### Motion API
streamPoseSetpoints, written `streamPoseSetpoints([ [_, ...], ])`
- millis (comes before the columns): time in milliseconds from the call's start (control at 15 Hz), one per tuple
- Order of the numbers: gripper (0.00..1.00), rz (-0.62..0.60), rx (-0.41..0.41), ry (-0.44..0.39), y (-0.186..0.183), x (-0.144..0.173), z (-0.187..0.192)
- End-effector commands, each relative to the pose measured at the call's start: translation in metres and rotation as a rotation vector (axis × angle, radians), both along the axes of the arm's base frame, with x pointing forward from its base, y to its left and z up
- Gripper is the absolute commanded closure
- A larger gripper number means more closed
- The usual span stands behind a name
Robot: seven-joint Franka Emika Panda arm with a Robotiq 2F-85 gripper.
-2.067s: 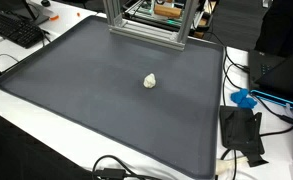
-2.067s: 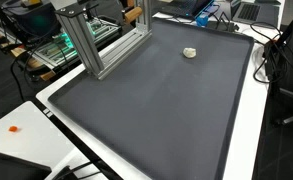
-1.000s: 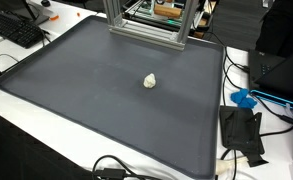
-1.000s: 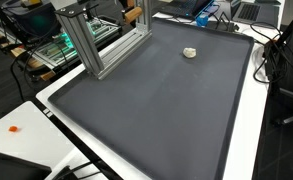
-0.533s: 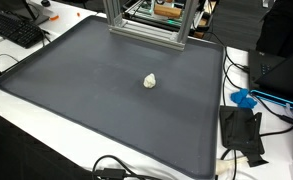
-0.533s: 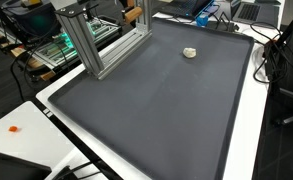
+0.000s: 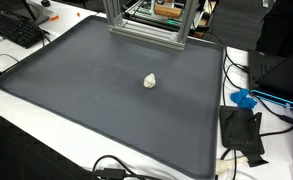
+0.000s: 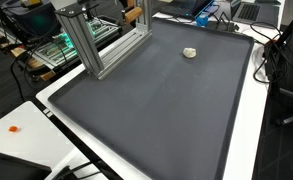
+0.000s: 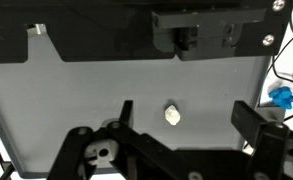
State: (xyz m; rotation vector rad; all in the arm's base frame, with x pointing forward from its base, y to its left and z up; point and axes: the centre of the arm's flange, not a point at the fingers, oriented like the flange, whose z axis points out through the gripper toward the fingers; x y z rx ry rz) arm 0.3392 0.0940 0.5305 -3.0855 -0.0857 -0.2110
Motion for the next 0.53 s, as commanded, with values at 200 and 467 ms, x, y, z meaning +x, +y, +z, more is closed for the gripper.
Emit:
streamPoseSetpoints([
  [200,0.00,0.080,-0.028,-0.016,0.027,-0.033,-0.020],
  [467,0.00,0.095,-0.040,0.004,0.027,-0.041,-0.034],
])
